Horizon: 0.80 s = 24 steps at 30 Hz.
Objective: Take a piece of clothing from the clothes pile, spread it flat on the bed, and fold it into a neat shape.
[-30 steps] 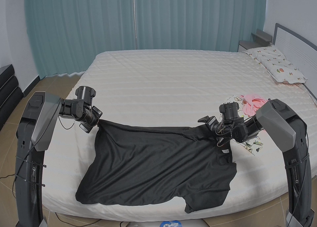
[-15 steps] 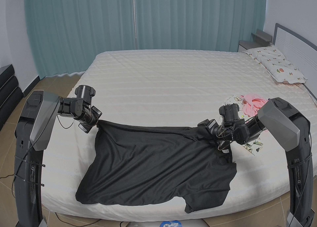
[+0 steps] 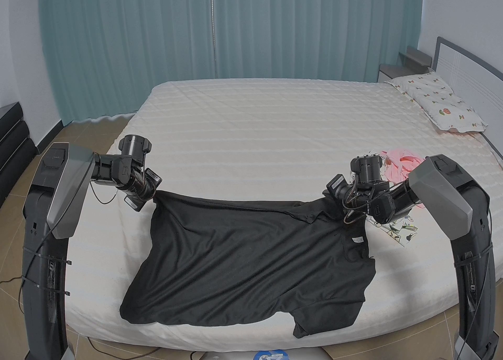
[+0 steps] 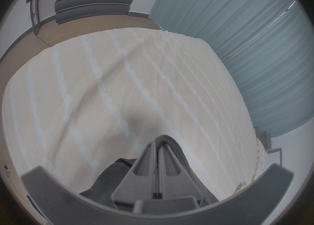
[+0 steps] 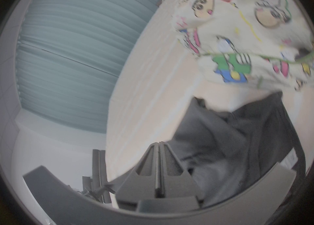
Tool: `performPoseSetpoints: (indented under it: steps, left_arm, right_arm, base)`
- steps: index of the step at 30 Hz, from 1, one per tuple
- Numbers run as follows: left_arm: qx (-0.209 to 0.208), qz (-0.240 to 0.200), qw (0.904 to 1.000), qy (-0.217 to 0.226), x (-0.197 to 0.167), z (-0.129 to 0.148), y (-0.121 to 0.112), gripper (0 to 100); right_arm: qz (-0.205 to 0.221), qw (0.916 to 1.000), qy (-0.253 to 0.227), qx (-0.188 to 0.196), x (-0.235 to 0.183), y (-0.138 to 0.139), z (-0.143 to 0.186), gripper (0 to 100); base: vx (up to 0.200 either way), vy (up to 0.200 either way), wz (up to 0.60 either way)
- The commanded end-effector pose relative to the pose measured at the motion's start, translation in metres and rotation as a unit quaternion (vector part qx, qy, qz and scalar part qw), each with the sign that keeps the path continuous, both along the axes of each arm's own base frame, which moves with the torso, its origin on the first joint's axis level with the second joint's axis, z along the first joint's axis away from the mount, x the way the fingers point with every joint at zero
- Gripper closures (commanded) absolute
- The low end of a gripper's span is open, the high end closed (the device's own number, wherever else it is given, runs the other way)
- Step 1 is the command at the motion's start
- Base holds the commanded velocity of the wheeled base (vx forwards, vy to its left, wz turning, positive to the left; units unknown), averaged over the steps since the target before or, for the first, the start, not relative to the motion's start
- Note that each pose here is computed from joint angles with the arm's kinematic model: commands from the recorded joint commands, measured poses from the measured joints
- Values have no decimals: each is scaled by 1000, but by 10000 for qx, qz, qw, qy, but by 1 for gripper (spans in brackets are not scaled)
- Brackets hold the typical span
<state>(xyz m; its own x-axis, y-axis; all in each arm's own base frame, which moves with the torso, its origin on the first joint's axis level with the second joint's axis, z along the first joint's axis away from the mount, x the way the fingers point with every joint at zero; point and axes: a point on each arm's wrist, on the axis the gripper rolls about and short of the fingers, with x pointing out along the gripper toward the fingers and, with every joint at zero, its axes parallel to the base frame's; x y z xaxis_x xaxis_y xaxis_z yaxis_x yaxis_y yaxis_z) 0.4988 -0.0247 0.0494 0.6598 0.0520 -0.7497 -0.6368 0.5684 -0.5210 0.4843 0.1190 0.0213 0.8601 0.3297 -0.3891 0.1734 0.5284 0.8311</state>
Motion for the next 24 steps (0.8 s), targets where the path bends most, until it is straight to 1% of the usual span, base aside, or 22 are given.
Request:
performPoseSetpoints:
  steps: [1, 3, 4, 7, 8, 10, 11, 12, 16, 21, 24]
  left_arm:
    - [-8, 8, 10000, -26, 0, 2, 0, 100]
    - [-18, 1, 10000, -11, 0, 1, -1, 100]
    - [-12, -2, 10000, -4, 0, 0, -2, 100]
    - [-12, -2, 10000, 4, 0, 0, -2, 100]
    - [-12, 6, 10000, 4, 0, 0, -1, 100]
    - [-16, 12, 10000, 11, 0, 0, -1, 100]
    - [-17, 19, 10000, 3, 0, 0, 0, 100]
    - [-16, 19, 10000, 11, 0, 0, 0, 100]
    - [-17, 27, 10000, 3, -1, 1, 1, 100]
    - [-15, 27, 10000, 26, -2, 1, 1, 100]
    - [-24, 39, 10000, 49, -4, 2, 1, 100]
  right_arm:
    - [-28, 9975, -693, 112, 7, -3, 15, 100]
    - [12, 9974, -710, 91, 7, -1, 14, 100]
    - [55, 9980, -632, 67, 5, 0, 13, 0]
    - [95, 9990, -430, 27, 0, -1, 8, 0]
    - [119, 9996, -264, -69, -5, -2, 2, 0]
    - [181, 9994, -119, -265, -11, -3, -7, 0]
    - [194, 9994, -109, -278, -12, -3, -7, 0]
    - [218, 9991, 3, -367, -19, -5, -9, 0]
    - [326, 9987, 131, -362, -29, -7, -8, 0]
    - [359, 9983, 266, -362, -30, -7, -18, 0]
    - [394, 9969, 545, -418, -29, -1, -30, 0]
  base:
    - [0, 0, 0]
    - [0, 0, 0]
    - [0, 0, 0]
    - [0, 0, 0]
    - [0, 0, 0]
    - [0, 0, 0]
    - [0, 0, 0]
    - [0, 0, 0]
    - [0, 0, 0]
    - [0, 0, 0]
    - [0, 0, 0]
